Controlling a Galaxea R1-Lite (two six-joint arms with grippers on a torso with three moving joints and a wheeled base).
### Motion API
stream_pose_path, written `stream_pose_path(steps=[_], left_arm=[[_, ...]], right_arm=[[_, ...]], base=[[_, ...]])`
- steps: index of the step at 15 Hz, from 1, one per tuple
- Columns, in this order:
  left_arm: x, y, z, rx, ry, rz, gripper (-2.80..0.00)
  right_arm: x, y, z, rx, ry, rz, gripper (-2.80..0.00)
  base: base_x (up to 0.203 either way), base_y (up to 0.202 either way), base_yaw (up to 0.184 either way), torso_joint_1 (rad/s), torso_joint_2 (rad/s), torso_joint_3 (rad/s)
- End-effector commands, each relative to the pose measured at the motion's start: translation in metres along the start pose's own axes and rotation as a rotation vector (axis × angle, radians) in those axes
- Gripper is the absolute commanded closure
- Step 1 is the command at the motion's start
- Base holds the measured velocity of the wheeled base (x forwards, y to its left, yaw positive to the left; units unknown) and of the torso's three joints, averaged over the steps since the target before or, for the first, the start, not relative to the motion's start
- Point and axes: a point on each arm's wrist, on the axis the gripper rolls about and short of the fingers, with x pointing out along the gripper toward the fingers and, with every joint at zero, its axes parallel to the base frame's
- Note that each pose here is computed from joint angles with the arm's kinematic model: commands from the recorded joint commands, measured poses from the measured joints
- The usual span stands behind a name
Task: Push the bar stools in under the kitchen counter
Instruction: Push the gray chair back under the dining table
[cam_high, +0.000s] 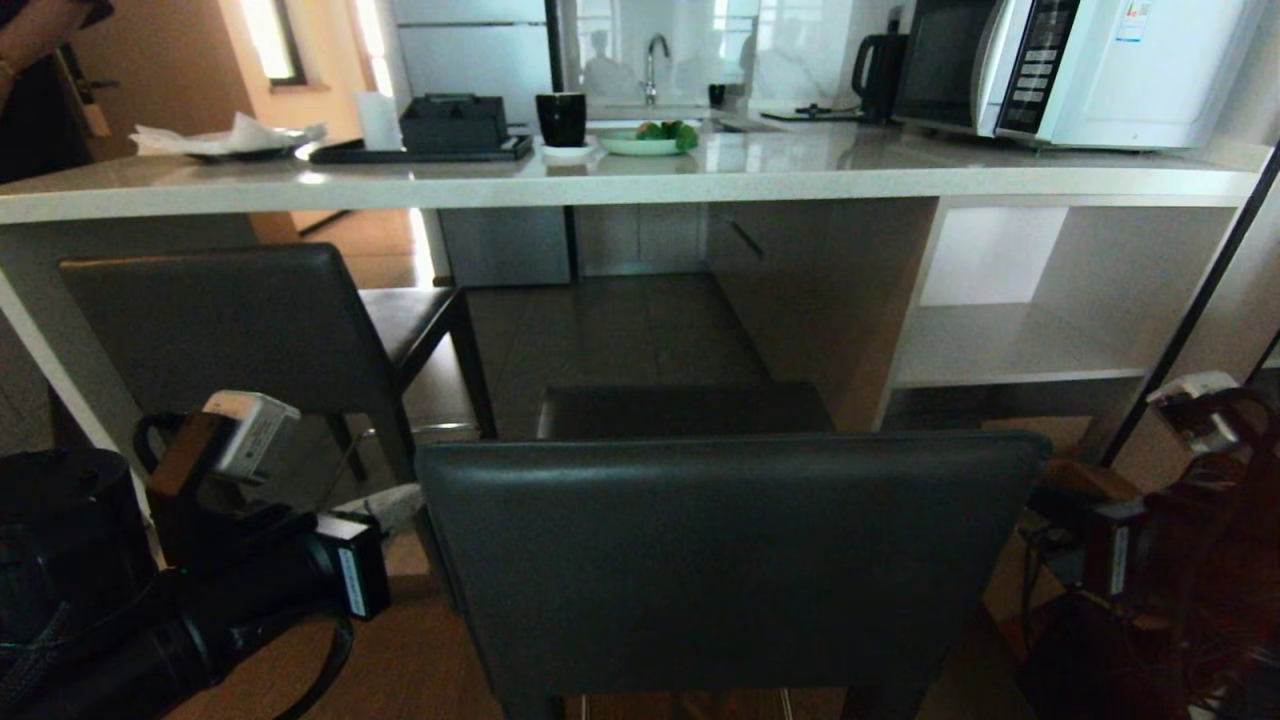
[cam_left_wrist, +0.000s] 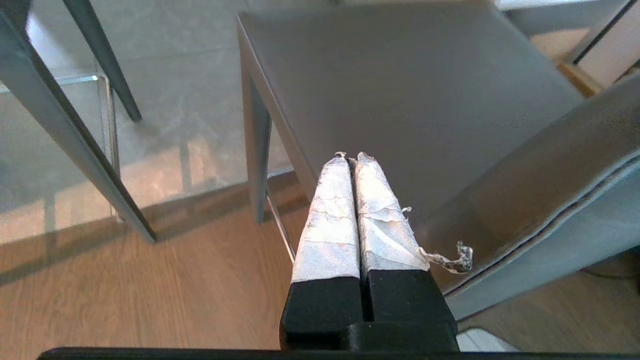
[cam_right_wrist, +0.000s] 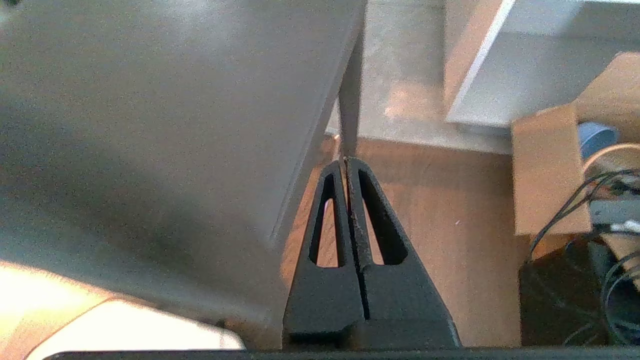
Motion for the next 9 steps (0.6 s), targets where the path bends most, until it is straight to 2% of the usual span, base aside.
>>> stream_pose_path(steps=[1,6,9], left_arm=[[0.002,-0.005,-0.003,0.002,0.015,-0.027,0.00],[0.000,-0.014,-0.005,0.001,0.025,-0.068,0.00],[0.000,-0.018,-0.007,0.000,0.036,-0.091,0.00]], right_arm=[[0.019,0.001,-0.007,-0.004,0.039,0.000,0.00],[0.018,0.017,-0.005,-0.038,0.015,0.049,0.00],[0.018,0.018,-0.007,-0.038,0.025,0.055,0.00]], base=[[0.000,0.000,0.000,0.000,0.00,0.000],[0.000,0.000,0.000,0.000,0.00,0.000],[0.000,0.000,0.000,0.000,0.00,0.000]])
